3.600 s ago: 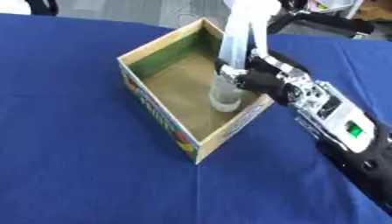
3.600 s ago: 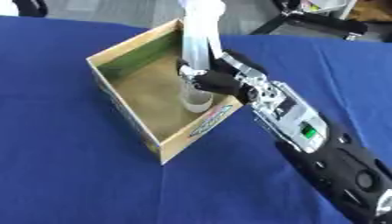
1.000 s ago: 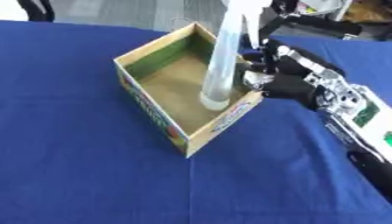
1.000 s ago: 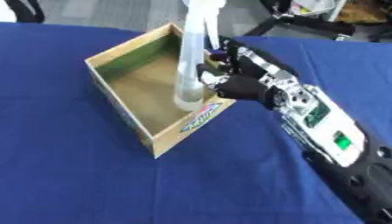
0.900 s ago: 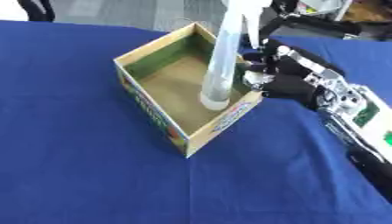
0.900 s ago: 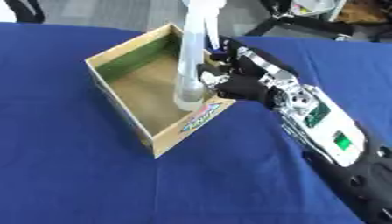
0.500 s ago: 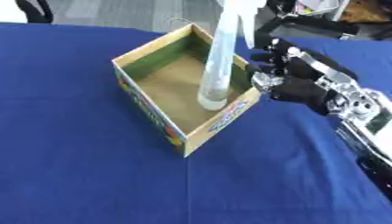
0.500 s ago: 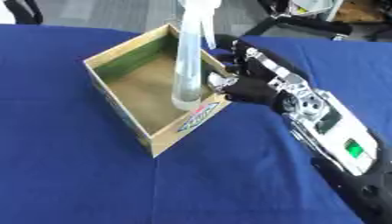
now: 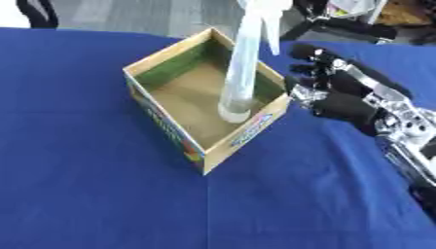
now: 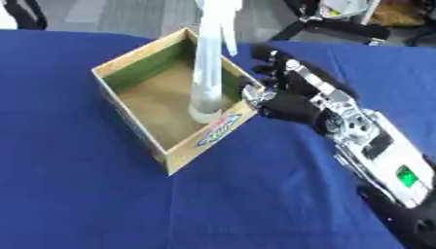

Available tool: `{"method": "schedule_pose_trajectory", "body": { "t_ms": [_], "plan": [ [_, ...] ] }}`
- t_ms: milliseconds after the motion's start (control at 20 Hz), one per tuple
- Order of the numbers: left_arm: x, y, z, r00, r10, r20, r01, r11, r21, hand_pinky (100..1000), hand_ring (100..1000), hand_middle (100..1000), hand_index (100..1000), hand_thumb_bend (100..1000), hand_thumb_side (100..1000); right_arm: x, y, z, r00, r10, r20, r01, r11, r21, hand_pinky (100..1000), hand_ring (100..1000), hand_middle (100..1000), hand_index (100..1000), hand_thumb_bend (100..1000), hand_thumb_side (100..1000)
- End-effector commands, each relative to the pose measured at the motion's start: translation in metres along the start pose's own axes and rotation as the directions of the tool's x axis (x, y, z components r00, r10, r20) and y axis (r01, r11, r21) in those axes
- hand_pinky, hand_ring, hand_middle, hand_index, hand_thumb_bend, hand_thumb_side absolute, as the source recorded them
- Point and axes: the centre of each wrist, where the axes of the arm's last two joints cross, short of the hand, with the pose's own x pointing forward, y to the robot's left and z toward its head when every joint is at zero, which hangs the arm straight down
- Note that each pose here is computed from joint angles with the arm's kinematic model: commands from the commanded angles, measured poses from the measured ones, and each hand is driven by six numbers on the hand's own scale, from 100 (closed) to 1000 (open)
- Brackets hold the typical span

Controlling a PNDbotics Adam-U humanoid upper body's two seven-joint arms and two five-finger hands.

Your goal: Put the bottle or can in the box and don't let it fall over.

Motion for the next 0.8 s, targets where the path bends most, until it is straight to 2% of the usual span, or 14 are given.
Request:
{"method": "schedule_pose_trajectory", "body": {
  "t_ms": [50,100,150,200,450,600,700,800],
  "plan": [
    [0.010,0.007,0.000,0.999,-0.049,0.018,0.049,0.999,0.005,1000,1000,1000,923,252,167,0.008,-0.020,0.009,0.998,0.000,0.056,0.004,0.997,-0.075,1000,1000,1000,1000,100,339],
    [0.010,0.008,0.000,0.999,-0.052,0.015,0.052,0.999,0.006,1000,1000,1000,923,251,167,0.003,-0.024,0.014,0.999,0.014,0.033,-0.011,0.994,-0.106,1000,1000,1000,1000,100,407],
    [0.010,0.008,0.001,0.998,-0.056,0.012,0.056,0.998,0.009,1000,1000,1000,923,251,167,0.001,-0.028,0.017,0.999,0.003,0.042,0.003,0.991,-0.132,1000,1000,1000,1000,100,407],
    [0.010,0.009,0.002,0.998,-0.061,0.007,0.061,0.998,0.011,1000,1000,1000,923,251,168,-0.002,-0.032,0.021,0.999,-0.010,0.052,0.019,0.987,-0.162,1000,1000,1000,1000,100,444],
    [0.006,0.012,0.009,0.996,-0.088,-0.022,0.089,0.996,0.017,1000,1000,1000,923,248,171,-0.019,-0.045,0.039,0.972,-0.090,0.217,0.152,0.944,-0.291,1000,1000,1000,1000,100,470],
    [0.004,0.014,0.013,0.994,-0.102,-0.036,0.103,0.994,0.023,1000,1000,1000,923,250,169,-0.030,-0.041,0.045,0.944,-0.112,0.312,0.221,0.914,-0.341,1000,1000,1000,1000,100,470],
    [0.003,0.015,0.015,0.993,-0.108,-0.044,0.110,0.994,0.025,1000,1000,1000,923,248,169,-0.034,-0.039,0.047,0.927,-0.092,0.363,0.231,0.903,-0.363,1000,1000,1000,1000,100,470],
    [0.002,0.015,0.017,0.993,-0.112,-0.047,0.113,0.993,0.030,1000,1000,1000,923,247,165,-0.036,-0.039,0.048,0.926,-0.028,0.377,0.188,0.900,-0.394,1000,1000,1000,1000,100,470]
  ]
}}
